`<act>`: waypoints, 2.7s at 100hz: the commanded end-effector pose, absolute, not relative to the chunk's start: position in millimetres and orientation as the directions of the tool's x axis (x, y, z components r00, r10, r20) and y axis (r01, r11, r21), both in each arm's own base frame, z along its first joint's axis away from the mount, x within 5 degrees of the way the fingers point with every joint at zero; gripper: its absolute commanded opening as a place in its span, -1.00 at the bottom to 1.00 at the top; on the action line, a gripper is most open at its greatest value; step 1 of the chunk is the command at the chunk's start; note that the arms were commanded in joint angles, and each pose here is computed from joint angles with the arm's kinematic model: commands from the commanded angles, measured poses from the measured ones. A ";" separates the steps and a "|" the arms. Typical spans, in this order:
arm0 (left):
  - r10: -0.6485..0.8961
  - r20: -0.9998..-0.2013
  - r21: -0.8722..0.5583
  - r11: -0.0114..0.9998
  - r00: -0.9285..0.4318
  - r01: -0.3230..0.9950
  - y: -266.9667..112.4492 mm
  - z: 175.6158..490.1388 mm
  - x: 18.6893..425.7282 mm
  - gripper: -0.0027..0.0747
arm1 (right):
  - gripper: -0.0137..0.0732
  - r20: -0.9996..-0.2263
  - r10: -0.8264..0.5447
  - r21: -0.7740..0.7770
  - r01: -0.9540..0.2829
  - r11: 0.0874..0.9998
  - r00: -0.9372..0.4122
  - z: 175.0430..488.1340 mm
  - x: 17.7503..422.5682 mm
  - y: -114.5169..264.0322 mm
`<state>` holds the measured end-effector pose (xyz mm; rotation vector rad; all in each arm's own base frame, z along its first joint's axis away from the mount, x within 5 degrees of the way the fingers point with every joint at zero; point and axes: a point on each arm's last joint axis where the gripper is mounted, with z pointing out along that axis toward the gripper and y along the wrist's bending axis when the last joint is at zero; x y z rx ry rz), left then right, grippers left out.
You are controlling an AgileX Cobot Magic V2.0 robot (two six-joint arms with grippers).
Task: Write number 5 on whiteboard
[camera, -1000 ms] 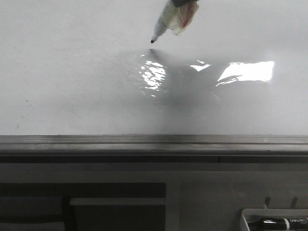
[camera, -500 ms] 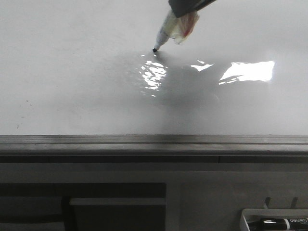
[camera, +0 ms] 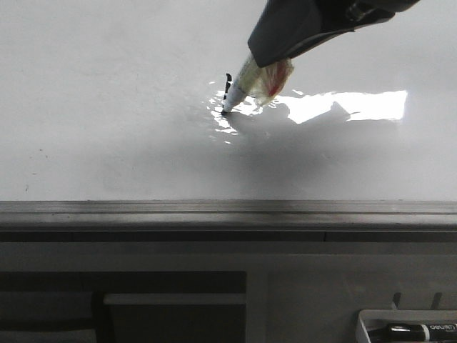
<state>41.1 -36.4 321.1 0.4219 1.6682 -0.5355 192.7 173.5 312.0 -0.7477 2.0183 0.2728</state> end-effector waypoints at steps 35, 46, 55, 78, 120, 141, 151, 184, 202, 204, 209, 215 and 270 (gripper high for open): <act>-0.096 -0.990 -0.135 0.829 -0.100 0.543 -35.0 335.6 42.3 -0.74 | -0.77 -0.837 -0.364 -0.152 -0.463 0.873 -0.410 337.6 178.2 136.1; -0.098 -0.990 -0.137 0.828 -0.100 0.543 -35.1 335.8 42.3 -0.74 | -0.78 -0.828 -0.323 -0.079 -0.475 0.877 -0.458 329.8 176.2 140.5; -0.098 -0.990 -0.136 0.829 -0.100 0.543 -35.0 335.7 42.3 -0.74 | -0.78 -0.831 -0.305 -0.027 -0.515 0.857 -0.465 317.2 176.9 151.0; -0.098 -0.990 -0.136 0.829 -0.100 0.543 -35.0 335.7 42.3 -0.74 | -0.78 -0.829 -0.304 0.030 -0.581 0.813 -0.469 303.5 180.1 177.7; -0.105 -0.989 -0.145 0.826 -0.103 0.545 -35.3 335.9 42.2 -0.74 | -0.78 -0.926 -0.336 -0.164 -0.622 0.766 -0.170 369.1 168.9 171.6; -0.115 -0.987 -0.156 0.822 -0.109 0.548 -35.7 336.1 41.9 -0.74 | -0.78 -0.930 -0.319 -0.161 -0.578 0.800 -0.183 369.0 179.9 161.5; -0.117 -0.987 -0.158 0.821 -0.110 0.548 -35.7 336.1 41.9 -0.74 | -0.78 -0.927 -0.324 -0.161 -0.581 0.798 -0.188 366.6 181.4 163.8; -0.118 -0.987 -0.159 0.821 -0.110 0.549 -35.8 336.1 41.9 -0.74 | -0.78 -0.908 -0.349 -0.153 -0.592 0.791 -0.232 351.8 190.2 174.5; -0.118 -0.987 -0.159 0.821 -0.110 0.549 -35.8 336.1 41.9 -0.74 | -0.78 -0.898 -0.365 -0.158 -0.593 0.789 -0.247 346.0 193.6 178.0; -0.118 -0.987 -0.159 0.821 -0.110 0.549 -35.8 336.1 41.9 -0.74 | -0.78 -0.897 -0.367 -0.158 -0.594 0.789 -0.248 345.3 194.0 178.4; -0.118 -0.987 -0.159 0.821 -0.110 0.549 -35.8 336.1 41.9 -0.74 | -0.78 -0.894 -0.371 -0.159 -0.594 0.788 -0.252 343.6 195.0 179.5; -0.118 -0.987 -0.159 0.821 -0.110 0.549 -35.8 336.1 41.9 -0.74 | -0.78 -0.891 -0.375 -0.160 -0.595 0.787 -0.256 341.8 196.0 180.6; -0.118 -0.987 -0.159 0.821 -0.110 0.549 -35.8 336.1 41.9 -0.74 | -0.78 -0.831 -0.384 -0.179 -0.459 0.870 -0.403 331.9 208.5 155.7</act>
